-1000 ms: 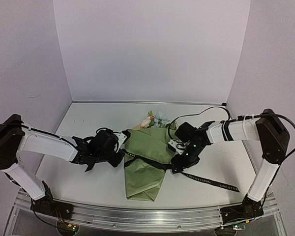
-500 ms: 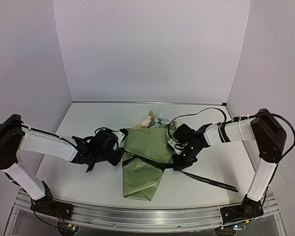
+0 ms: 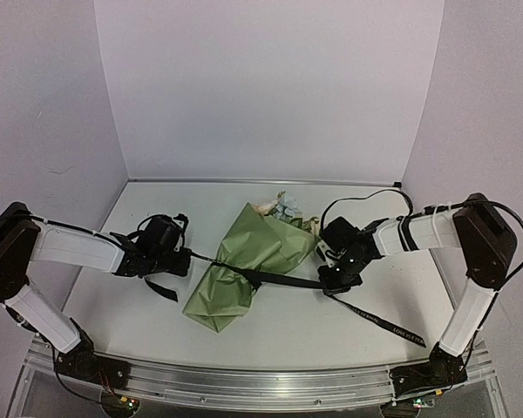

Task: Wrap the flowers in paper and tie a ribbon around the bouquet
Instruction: Tie the ribbon around the folded bouquet.

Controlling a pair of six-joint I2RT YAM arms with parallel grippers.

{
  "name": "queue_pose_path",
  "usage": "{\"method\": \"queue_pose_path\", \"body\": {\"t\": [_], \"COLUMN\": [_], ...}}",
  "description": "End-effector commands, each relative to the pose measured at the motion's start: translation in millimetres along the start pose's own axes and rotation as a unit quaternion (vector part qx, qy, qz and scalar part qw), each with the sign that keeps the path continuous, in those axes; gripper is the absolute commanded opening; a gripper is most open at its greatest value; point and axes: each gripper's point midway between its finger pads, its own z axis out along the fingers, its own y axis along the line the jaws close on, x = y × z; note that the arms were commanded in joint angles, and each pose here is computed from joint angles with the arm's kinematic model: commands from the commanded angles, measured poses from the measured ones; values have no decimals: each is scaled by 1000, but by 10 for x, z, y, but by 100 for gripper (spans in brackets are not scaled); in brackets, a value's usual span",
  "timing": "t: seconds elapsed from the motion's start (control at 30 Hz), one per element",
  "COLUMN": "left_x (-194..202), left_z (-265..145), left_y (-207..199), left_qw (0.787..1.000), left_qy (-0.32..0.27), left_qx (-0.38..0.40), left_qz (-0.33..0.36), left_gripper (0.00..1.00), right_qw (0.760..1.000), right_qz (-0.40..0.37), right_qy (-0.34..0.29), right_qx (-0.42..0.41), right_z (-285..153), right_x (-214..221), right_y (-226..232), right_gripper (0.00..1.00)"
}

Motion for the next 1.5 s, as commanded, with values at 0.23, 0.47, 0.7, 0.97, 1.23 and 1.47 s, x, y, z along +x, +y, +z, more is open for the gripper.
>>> {"method": "queue_pose_path", "body": {"t": [0.23, 0.47, 0.7, 0.97, 1.23, 1.47], "left_x": [248, 454, 321, 200, 135, 204], "left_z": [107, 84, -189, -524, -740, -644], "left_y": [872, 1064, 1180, 1178, 1126, 1112], "left_qw": [972, 958, 955, 956, 961, 964], "left_qy": [96, 129, 105, 66, 43, 58], "left_qx": [-65, -85, -113, -147, -203, -204], "left_qz": [-205, -240, -252, -246, -180, -159], "left_gripper": [0, 0, 0, 0, 0, 0], "right_qw": [976, 952, 931, 898, 863, 838], "right_qz": [202, 296, 359, 435, 497, 538], "right_qy": [-6, -25, -50, -71, -85, -93], "right_qx": [85, 69, 38, 11, -4, -14], "right_z": [-223, -380, -604, -796, -948, -1041], "right_x": [546, 765, 657, 604, 655, 665], "right_y": [-1055, -1396, -1586, -1813, -2003, -2137], "right_gripper": [0, 0, 0, 0, 0, 0]}}
